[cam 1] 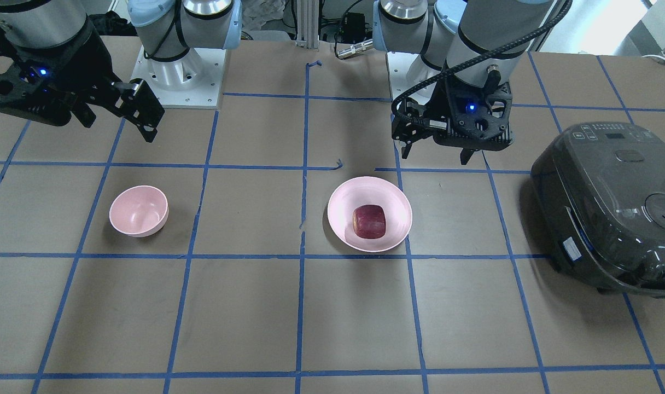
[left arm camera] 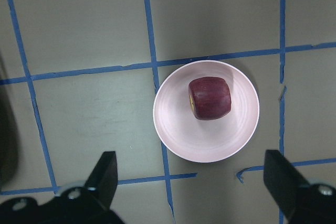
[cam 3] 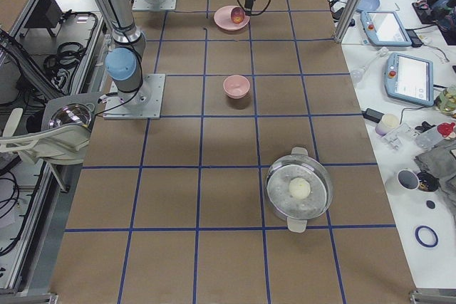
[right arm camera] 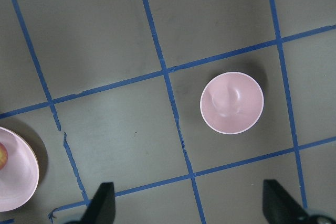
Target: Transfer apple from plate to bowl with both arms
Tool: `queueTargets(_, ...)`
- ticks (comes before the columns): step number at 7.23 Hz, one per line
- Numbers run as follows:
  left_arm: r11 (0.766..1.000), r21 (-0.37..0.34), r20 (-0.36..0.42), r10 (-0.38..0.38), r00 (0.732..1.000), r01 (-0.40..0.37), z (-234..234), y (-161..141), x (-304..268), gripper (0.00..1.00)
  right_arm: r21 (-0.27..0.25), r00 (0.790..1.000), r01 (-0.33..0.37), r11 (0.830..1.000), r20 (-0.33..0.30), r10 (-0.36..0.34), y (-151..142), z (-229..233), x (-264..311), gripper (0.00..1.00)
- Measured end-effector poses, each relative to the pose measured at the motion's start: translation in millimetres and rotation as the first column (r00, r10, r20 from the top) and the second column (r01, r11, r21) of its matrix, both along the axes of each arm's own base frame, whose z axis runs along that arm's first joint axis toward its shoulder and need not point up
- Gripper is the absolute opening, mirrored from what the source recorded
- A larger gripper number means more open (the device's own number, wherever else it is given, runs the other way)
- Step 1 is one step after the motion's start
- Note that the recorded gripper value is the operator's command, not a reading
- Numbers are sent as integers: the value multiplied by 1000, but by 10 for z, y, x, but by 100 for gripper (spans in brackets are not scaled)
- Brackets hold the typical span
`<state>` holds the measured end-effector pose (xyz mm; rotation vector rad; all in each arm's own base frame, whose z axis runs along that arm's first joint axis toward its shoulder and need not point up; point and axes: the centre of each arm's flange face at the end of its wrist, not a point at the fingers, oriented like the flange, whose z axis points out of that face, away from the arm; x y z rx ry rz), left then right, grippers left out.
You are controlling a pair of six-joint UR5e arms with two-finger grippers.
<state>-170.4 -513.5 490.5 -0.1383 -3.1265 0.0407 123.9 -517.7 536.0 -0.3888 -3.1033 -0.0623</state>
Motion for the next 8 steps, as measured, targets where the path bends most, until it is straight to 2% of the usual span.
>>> queueTargets(8, 1000, 2, -1, -2, 1000, 2, -4, 17, -12, 100, -2, 1000, 0, 1000, 0, 0, -2, 2, 0, 100)
